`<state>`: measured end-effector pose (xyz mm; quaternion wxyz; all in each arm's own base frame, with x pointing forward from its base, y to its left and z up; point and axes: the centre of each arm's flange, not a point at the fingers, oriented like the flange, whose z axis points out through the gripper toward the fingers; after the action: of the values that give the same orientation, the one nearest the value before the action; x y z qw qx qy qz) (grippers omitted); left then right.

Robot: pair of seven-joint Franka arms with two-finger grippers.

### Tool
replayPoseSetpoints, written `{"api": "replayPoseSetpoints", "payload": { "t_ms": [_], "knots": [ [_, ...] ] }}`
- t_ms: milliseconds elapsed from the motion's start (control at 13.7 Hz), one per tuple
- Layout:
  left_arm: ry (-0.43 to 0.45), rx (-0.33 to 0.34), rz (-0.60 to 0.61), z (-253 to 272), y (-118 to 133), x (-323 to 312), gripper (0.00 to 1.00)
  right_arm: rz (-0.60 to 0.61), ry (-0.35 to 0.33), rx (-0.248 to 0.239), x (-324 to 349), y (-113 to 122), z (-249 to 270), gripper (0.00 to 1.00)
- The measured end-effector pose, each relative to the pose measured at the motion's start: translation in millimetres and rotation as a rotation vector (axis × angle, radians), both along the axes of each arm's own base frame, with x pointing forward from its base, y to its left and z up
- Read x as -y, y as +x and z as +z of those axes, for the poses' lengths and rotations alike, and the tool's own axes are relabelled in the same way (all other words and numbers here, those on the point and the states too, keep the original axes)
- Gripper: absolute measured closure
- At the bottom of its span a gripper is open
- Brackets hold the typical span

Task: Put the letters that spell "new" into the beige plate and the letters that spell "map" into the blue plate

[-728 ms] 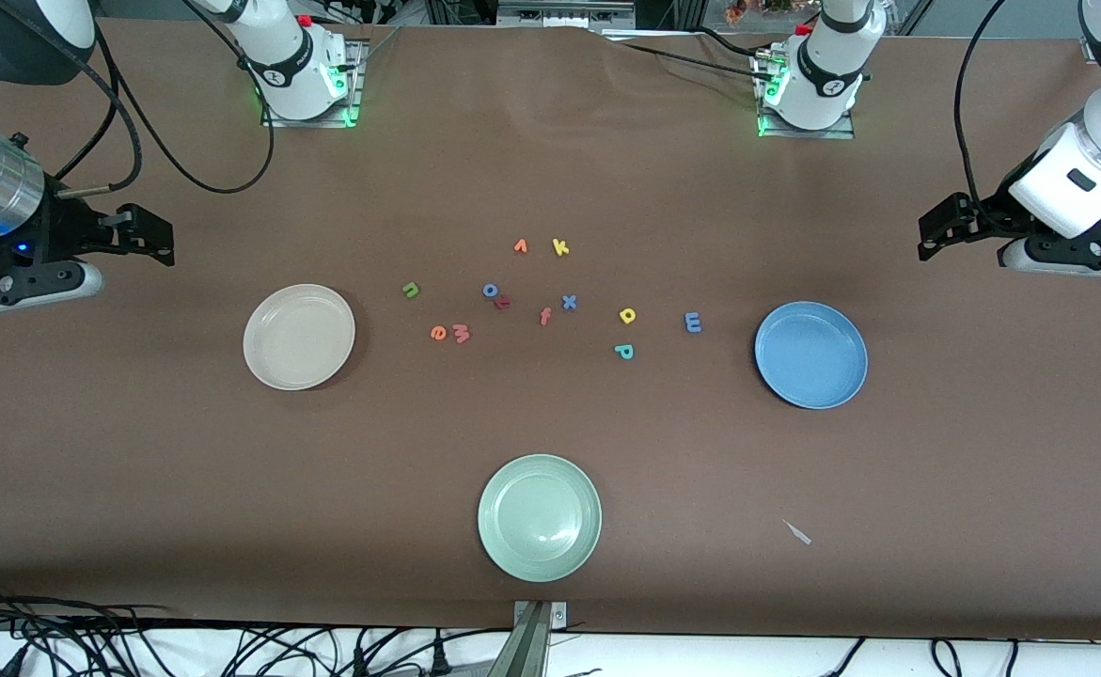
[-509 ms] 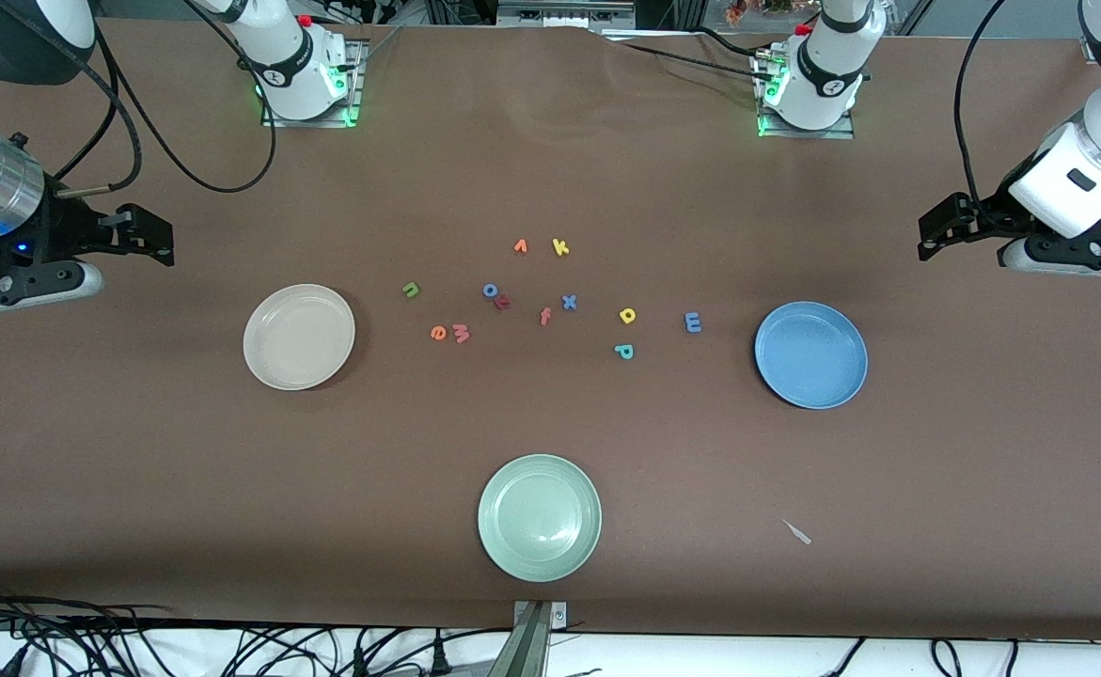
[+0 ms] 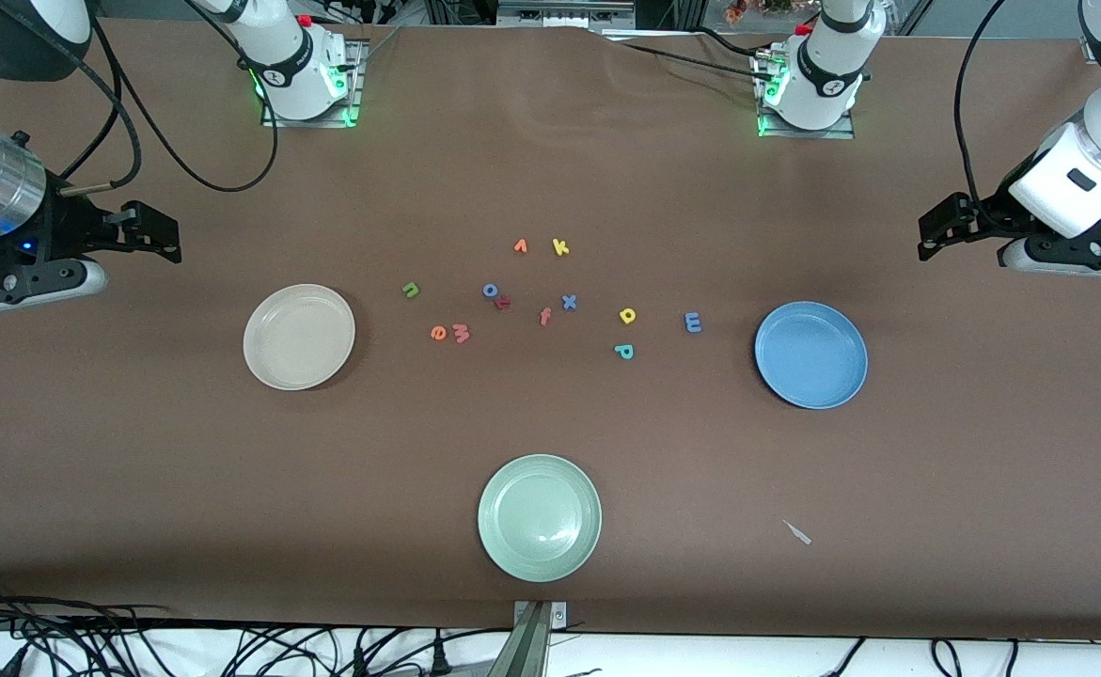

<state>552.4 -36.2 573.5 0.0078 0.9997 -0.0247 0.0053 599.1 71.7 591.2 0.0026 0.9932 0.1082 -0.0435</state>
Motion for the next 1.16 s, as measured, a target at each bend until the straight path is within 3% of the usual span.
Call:
{"api": "replayPoseSetpoints", "payload": {
  "t_ms": [1164],
  "knots": [
    [0.0, -0.001, -0.005, -0.8, 0.1, 2.8, 0.0, 0.003, 0.002, -0.017, -1.8, -2.0, -1.8, 0.0]
  ]
}}
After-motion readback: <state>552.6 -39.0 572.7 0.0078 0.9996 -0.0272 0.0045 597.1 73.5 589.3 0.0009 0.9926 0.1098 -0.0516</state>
